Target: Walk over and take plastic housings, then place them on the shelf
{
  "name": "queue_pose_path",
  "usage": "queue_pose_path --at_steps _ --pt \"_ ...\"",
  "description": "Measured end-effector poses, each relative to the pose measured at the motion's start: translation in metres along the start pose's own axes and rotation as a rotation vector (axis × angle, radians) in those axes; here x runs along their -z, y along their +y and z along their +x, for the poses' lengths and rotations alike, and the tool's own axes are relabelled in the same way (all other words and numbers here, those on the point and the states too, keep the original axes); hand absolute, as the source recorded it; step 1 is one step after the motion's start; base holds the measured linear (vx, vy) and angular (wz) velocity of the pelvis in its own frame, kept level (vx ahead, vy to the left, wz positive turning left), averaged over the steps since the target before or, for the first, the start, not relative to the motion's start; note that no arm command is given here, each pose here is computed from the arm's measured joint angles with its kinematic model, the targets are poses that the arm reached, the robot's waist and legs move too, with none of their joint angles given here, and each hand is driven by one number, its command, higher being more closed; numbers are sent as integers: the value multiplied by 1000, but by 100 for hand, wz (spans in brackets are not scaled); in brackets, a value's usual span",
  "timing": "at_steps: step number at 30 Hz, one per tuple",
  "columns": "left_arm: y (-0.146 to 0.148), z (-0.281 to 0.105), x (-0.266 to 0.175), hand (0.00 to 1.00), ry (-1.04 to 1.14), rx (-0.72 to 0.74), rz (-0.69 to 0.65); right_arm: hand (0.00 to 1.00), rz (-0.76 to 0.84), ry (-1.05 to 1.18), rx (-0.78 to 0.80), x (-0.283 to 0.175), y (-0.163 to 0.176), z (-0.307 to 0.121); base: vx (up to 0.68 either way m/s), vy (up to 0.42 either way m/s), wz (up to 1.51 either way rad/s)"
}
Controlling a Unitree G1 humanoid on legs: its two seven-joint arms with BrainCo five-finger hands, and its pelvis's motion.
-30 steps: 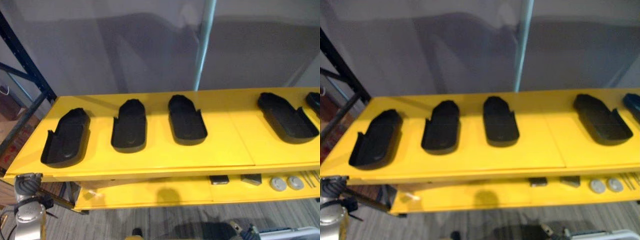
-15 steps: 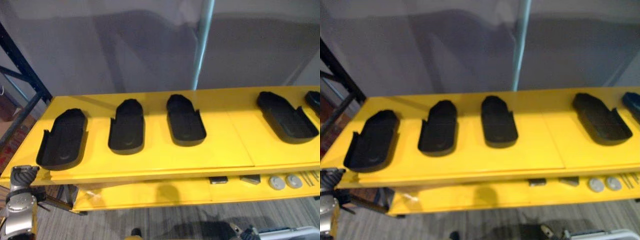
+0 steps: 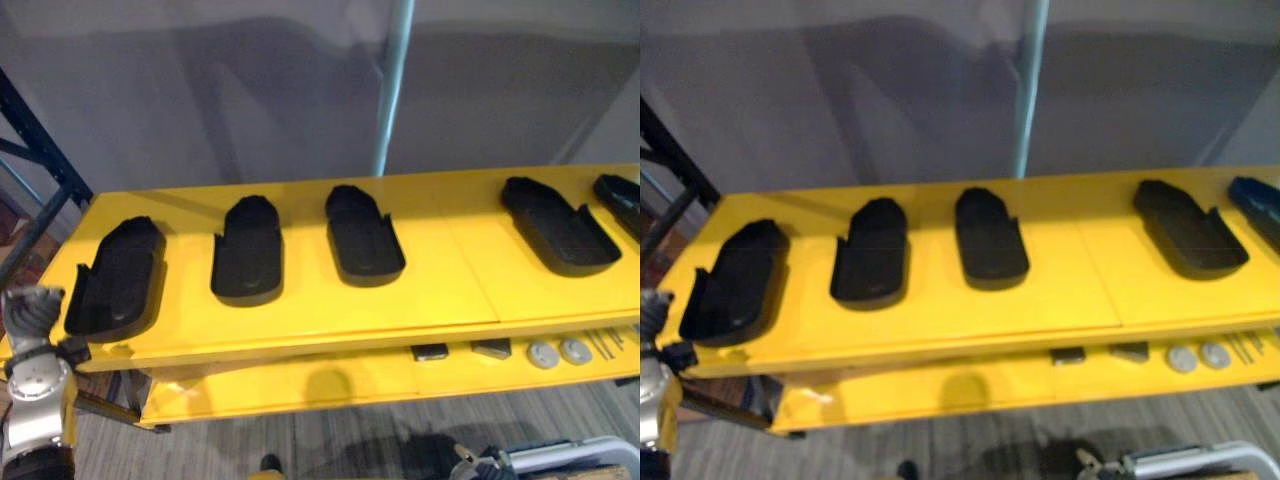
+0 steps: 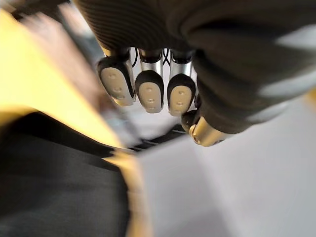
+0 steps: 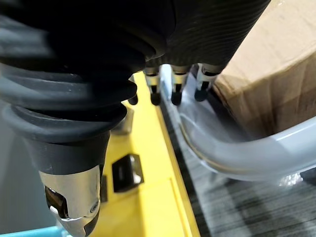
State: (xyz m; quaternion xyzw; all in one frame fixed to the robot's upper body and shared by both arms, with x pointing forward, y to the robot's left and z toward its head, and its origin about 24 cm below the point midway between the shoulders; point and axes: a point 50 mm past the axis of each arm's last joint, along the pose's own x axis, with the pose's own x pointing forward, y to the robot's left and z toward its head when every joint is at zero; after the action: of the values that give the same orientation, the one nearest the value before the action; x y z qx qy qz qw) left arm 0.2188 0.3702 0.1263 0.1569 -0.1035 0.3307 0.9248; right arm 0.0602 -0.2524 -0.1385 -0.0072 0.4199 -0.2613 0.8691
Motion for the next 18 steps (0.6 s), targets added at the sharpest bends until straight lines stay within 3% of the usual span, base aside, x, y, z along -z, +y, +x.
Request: queue_pose_path --at_steps 10,18 --pt "-8 -31 28 100 114 288 -37 0 -8 -2 2 -1 0 0 42 -1 4" --pt "-3 -41 49 100 249 349 -95 0 -10 12 3 3 -1 0 -46 4 -4"
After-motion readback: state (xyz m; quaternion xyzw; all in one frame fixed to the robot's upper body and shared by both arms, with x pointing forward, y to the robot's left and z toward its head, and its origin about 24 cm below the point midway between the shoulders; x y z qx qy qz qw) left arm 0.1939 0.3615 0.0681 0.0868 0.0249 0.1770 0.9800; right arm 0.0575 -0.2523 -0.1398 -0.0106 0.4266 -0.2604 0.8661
